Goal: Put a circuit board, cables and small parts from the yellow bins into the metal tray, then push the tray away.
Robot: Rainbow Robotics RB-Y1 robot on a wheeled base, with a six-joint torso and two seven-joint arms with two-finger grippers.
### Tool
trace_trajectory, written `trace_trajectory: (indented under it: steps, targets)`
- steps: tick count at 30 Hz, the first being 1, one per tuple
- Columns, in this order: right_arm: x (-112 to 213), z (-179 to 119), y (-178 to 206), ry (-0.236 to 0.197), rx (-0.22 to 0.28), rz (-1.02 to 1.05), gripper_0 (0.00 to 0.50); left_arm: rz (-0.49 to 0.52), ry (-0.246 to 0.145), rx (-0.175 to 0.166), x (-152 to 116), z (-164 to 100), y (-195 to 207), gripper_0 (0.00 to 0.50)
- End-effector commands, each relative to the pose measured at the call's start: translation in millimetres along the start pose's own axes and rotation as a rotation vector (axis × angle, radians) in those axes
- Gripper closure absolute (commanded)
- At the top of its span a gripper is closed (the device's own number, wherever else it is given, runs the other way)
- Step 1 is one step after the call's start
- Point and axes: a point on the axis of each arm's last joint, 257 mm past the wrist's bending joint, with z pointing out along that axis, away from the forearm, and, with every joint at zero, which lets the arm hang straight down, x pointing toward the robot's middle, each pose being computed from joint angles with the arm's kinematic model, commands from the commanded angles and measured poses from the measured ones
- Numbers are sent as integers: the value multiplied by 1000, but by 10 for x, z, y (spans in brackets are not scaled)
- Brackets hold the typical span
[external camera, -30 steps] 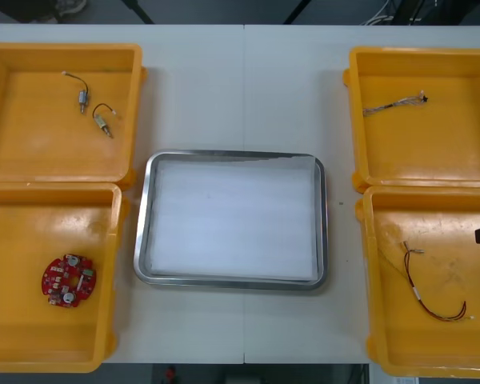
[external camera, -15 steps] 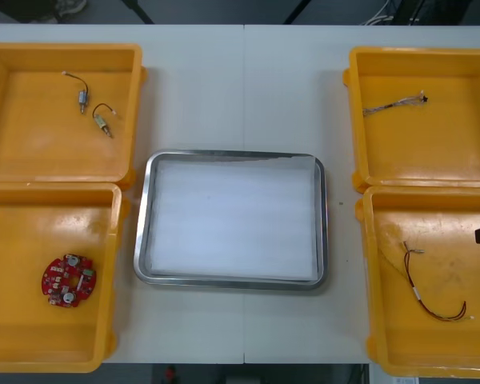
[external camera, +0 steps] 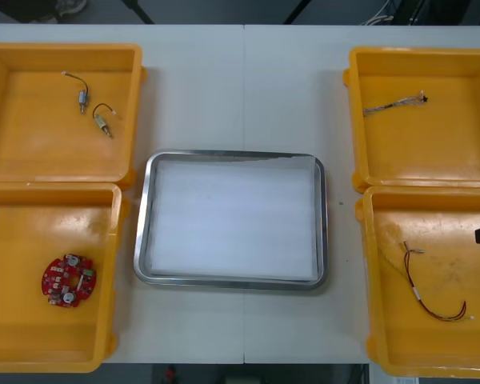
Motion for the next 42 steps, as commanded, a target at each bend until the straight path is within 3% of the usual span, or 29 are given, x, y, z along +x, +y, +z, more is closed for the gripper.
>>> trace_trajectory:
  steps: [1, 42]
  targets:
    - [-11, -104, -173, -14, 43, 36, 0, 75, -36, -28, -61, -99, 83, 0]
    - [-11, -104, -173, -14, 43, 36, 0, 75, -36, -28, -61, -99, 83, 0]
